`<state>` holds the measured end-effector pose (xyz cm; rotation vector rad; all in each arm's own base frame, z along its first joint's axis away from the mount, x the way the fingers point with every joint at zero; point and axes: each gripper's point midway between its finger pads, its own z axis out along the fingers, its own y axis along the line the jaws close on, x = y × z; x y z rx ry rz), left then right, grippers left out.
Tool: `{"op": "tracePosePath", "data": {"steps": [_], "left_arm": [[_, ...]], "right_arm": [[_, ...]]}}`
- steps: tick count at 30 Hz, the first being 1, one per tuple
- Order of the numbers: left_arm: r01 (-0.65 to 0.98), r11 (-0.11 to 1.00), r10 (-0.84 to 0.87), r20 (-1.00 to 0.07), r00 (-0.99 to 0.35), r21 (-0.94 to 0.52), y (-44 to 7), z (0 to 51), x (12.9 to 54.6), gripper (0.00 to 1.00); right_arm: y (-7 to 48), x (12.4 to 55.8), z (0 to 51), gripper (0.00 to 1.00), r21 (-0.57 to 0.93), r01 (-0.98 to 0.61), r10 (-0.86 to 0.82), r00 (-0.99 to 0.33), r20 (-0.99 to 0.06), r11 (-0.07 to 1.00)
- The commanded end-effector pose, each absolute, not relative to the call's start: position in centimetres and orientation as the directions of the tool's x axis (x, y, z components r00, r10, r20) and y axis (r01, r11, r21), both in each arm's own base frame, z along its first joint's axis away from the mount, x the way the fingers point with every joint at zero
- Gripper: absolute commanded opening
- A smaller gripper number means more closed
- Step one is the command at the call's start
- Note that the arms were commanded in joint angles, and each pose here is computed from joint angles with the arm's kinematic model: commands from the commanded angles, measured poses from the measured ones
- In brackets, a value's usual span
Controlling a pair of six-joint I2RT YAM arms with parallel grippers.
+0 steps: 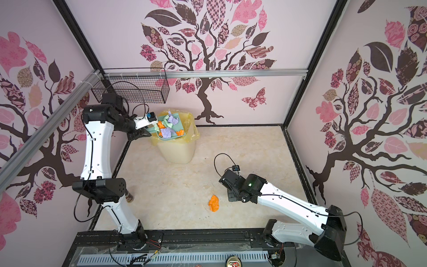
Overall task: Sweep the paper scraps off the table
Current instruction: 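Tip the dustpan with the left gripper to pour scraps into the bin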
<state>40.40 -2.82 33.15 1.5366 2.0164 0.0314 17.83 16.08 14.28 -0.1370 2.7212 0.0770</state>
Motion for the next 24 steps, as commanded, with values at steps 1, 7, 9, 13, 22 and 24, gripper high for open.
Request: {"op": "tracePosePath", "data": {"steps": [1,7,9,13,22,24], "left_arm": [[0.837,0.313,0.918,-0.369,-0.146,0.449,-1.2,34.3,41.6,0.0],[0.763,0.271,0.957,-0.251,-0.146,0.587,1.2,35.0,45.3,0.0],[0.735,0.253,0.965,-0.217,-0.148,0.629,1.7,35.6,46.2,0.0],[0.662,0.21,0.978,-0.159,-0.138,0.72,2.2,37.2,47.3,0.0],[0.486,-0.078,0.993,0.109,-0.036,0.87,1.5,36.0,48.3,0.0],[0.459,-0.085,0.993,0.115,-0.037,0.884,1.4,36.8,48.5,0.0]], "right_arm": [[16.1,18.1,15.2,0.0,0.055,-0.106,-0.073,-0.899,-0.431,0.993],[16.5,18.4,14.9,0.0,0.059,-0.113,-0.077,-0.901,-0.427,0.992],[16.7,18.4,14.6,0.0,0.06,-0.116,-0.08,-0.904,-0.421,0.991],[17.0,18.5,14.2,0.0,0.062,-0.117,-0.081,-0.906,-0.416,0.991],[17.4,18.8,14.2,0.0,0.068,-0.12,-0.081,-0.907,-0.414,0.991],[17.3,18.7,14.1,0.0,0.07,-0.117,-0.078,-0.908,-0.412,0.991]]}}
